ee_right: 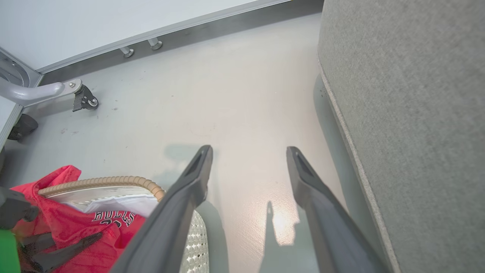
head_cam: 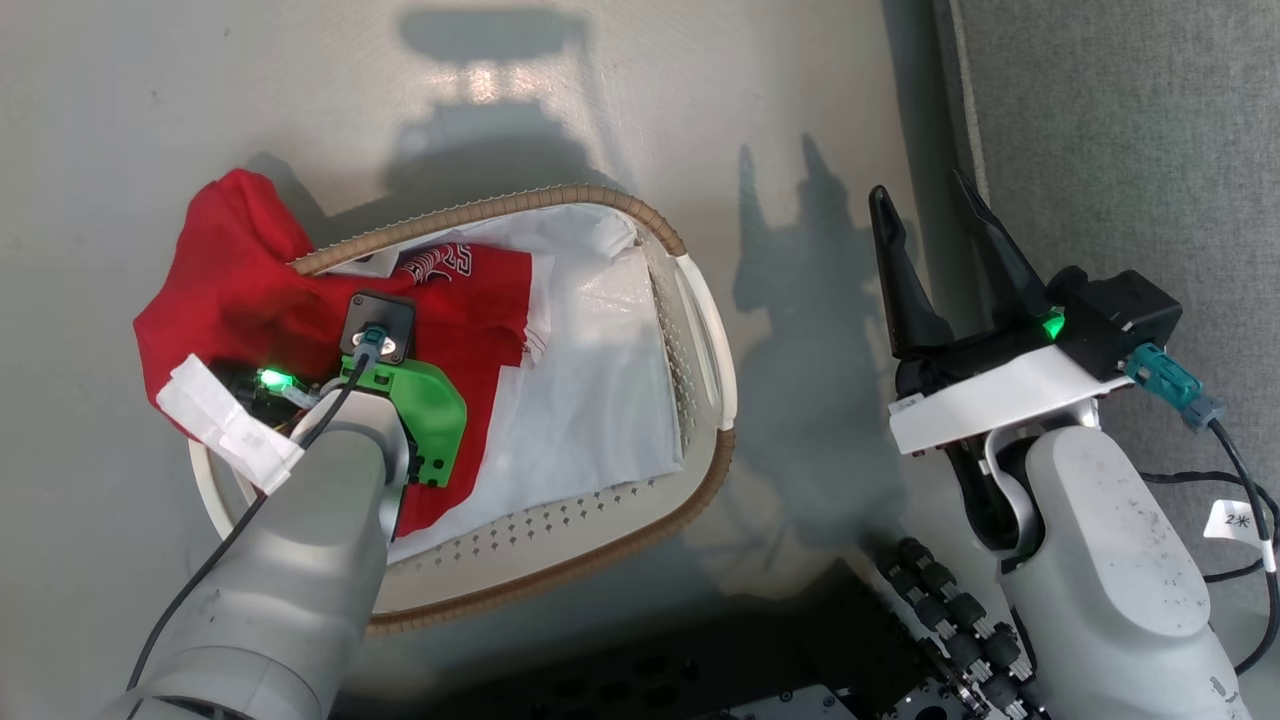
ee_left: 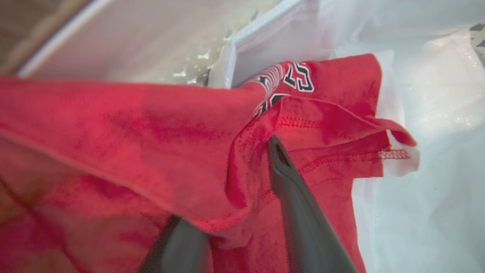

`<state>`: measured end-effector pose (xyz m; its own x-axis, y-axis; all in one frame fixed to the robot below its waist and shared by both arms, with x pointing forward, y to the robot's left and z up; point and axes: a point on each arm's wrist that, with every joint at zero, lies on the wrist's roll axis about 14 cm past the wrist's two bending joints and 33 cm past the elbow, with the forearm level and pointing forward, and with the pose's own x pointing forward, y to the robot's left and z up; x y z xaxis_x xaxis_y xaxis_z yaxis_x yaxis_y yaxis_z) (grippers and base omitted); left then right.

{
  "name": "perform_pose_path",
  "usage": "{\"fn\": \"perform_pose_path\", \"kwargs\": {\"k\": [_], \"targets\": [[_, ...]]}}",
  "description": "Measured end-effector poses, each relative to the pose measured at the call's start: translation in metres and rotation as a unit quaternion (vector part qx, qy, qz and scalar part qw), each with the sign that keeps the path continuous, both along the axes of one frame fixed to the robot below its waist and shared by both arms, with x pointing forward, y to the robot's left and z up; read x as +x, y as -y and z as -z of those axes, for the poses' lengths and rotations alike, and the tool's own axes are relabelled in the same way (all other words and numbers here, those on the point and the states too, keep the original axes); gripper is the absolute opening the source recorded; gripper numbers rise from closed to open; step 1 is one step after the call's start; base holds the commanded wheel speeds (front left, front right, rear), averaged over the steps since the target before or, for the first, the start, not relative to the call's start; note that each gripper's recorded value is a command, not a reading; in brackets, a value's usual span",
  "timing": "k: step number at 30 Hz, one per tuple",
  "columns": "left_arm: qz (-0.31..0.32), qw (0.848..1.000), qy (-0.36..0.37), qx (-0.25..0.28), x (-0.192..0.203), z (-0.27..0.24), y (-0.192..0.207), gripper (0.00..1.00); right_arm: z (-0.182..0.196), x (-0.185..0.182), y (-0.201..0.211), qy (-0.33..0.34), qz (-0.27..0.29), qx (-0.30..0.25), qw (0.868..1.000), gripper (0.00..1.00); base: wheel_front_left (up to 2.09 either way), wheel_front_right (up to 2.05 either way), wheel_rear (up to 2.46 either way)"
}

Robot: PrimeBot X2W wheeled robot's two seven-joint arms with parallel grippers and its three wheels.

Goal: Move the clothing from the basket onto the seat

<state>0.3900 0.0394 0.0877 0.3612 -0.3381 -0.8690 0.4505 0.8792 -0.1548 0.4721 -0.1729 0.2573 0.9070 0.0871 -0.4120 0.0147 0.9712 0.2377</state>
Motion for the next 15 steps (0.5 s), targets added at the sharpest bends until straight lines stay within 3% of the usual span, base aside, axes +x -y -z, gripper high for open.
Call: {"fn": "perform_pose_path", "kwargs": {"k": [15], "targets": [[-0.012, 1.0, 0.014, -0.013, -0.008, -0.034, 0.002, 0.0, -0.038, 0.002, 0.003, 0.03, 0.002, -0.002, 1.0, 1.0, 0.0, 0.0, 0.0]]}}
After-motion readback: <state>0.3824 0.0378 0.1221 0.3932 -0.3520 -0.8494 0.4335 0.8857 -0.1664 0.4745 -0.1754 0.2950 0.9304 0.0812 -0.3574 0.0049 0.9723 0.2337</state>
